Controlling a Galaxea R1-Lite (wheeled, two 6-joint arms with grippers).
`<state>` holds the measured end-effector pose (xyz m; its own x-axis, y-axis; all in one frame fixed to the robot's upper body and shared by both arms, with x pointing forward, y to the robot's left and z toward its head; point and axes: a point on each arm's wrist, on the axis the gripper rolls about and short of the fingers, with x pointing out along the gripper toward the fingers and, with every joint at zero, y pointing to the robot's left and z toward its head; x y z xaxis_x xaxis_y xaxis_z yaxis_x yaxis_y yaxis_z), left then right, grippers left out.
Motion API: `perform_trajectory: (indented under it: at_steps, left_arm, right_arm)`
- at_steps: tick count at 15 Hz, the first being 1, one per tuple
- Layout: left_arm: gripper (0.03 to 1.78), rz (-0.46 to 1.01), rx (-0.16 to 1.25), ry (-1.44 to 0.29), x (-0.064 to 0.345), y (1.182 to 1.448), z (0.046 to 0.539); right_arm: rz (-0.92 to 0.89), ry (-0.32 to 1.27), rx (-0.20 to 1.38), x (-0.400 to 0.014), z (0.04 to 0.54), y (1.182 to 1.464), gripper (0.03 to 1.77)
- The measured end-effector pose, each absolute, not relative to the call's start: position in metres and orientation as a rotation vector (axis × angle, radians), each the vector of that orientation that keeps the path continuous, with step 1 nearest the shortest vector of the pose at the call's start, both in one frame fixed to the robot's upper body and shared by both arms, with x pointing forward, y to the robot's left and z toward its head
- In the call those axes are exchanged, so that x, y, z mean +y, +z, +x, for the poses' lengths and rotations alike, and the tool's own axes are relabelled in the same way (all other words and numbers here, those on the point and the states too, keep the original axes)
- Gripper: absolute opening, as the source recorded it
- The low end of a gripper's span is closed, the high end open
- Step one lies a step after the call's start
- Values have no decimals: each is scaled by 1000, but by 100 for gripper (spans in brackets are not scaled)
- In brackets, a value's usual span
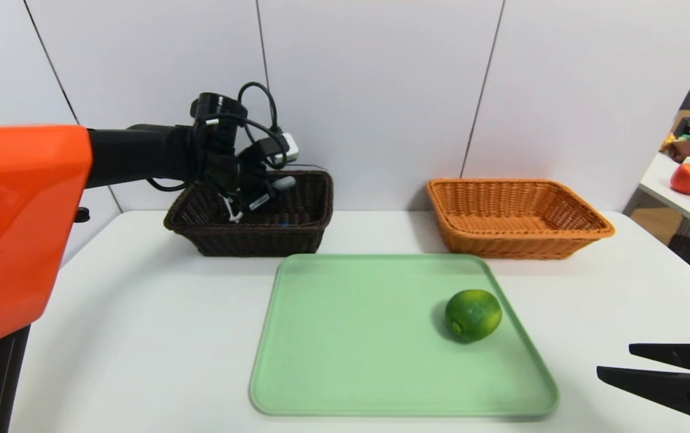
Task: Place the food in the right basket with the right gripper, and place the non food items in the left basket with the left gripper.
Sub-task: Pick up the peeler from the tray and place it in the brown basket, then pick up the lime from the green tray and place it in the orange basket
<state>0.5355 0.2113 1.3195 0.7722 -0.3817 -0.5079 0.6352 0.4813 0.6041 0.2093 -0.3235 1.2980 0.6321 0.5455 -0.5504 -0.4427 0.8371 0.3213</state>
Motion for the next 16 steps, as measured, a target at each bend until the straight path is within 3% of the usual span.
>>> perform_trajectory:
  at_steps: [4,8,10,16]
  left_arm:
    - [30,860,323,-630,212,1322,534]
    - [84,840,325,-625,211,1323,534]
    - [103,822,325,-620,211,1326,533]
    - [140,577,292,-561,207,1367,509]
  right_arm:
    - [167,566,677,-323,208,1299,171]
    - [166,566,669,-323,206,1300,171]
    - [165,566,667,-323,206,1300,171]
    - [161,568,654,-323,206,1302,171]
